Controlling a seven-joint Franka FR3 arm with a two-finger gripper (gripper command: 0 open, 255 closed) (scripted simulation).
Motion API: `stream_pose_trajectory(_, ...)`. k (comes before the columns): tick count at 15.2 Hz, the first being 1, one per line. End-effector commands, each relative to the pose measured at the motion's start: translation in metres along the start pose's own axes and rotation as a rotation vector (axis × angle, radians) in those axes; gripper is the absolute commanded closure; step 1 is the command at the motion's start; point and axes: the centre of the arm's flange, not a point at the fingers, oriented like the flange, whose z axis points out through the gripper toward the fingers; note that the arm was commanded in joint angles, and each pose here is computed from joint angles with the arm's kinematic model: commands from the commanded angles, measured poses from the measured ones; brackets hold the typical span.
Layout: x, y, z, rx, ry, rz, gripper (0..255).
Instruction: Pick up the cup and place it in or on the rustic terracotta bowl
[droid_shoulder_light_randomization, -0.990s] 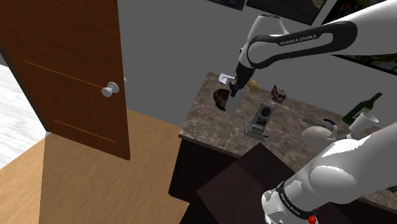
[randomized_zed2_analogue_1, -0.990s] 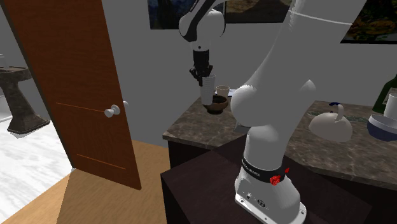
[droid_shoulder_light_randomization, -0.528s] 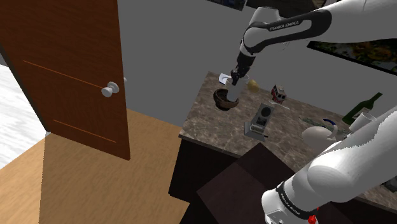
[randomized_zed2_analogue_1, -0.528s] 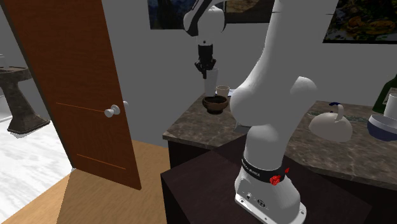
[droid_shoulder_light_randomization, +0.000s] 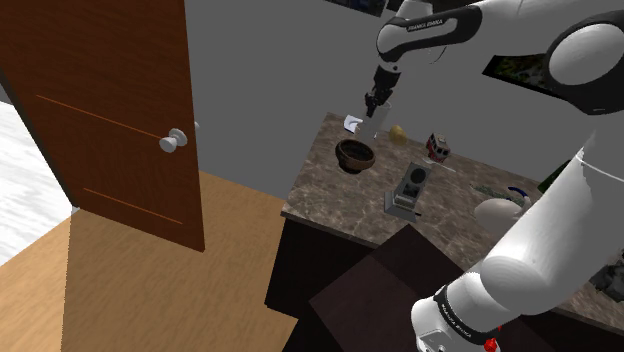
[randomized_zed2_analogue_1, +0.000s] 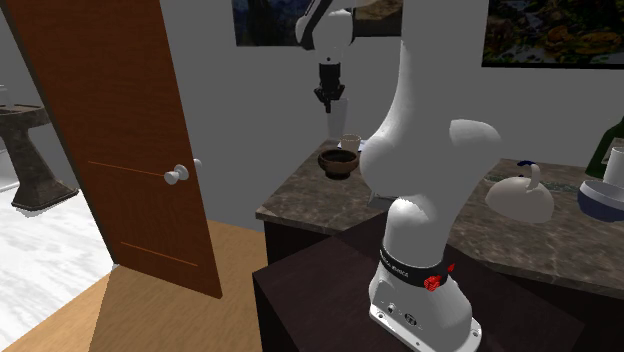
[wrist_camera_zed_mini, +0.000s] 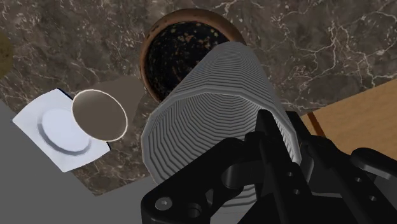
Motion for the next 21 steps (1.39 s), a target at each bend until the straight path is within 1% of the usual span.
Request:
stream_pose_trajectory(1,0.016,0.024,-0.002,-0.001,0.000,-0.001,255)
stream_pose_trajectory(5,0.046,0.064,-0.006,-0.001,0.000,-0.001,255)
stream_pose_trajectory(21,0.042,0.057,0.078,-0.001,0.000,-0.001,255)
